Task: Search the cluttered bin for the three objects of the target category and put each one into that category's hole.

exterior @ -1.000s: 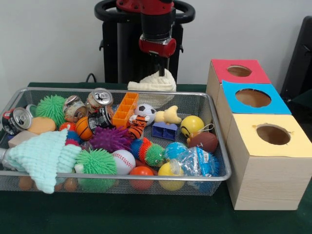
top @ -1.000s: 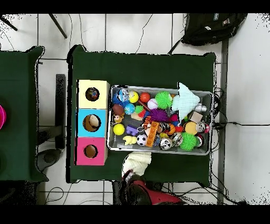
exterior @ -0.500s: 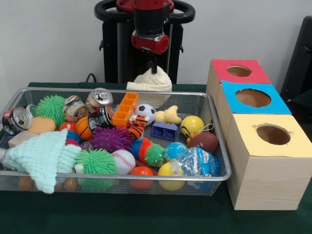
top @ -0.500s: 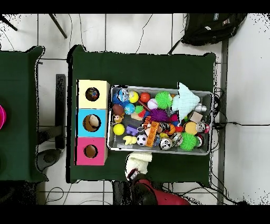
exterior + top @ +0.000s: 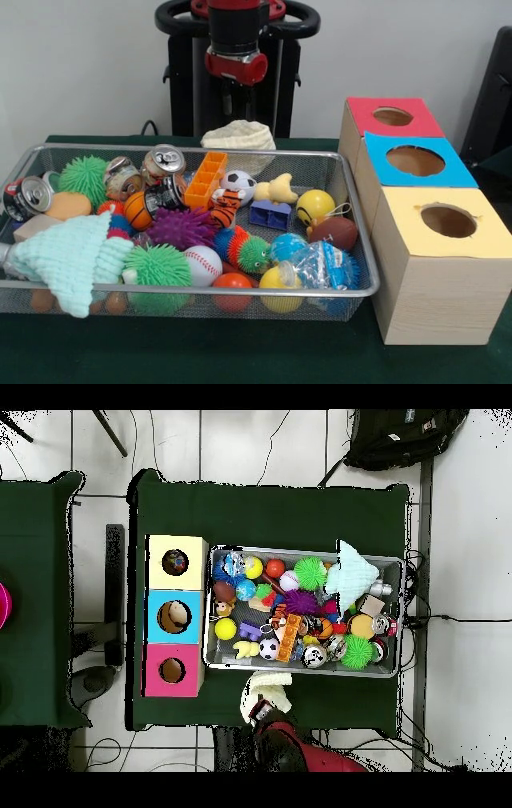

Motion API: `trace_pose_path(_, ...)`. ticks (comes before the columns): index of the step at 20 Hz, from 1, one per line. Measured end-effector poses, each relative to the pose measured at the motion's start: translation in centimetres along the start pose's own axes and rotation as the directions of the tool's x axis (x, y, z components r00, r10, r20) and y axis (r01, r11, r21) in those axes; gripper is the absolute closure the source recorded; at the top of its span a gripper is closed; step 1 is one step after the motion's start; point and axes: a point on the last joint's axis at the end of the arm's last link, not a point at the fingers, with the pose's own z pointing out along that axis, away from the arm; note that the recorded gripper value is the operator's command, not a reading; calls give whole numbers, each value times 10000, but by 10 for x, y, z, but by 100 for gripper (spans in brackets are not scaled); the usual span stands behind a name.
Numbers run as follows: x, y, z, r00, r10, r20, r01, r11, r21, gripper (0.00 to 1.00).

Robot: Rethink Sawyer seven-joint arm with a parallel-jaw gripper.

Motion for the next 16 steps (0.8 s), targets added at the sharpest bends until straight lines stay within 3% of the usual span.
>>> trace_pose_path(11,-12,4,-4,9994,81,326,-79,10000,-52,0)
trace_pose_path(16,-21,9,-7,9981,337,516,-333,9994,-79,0)
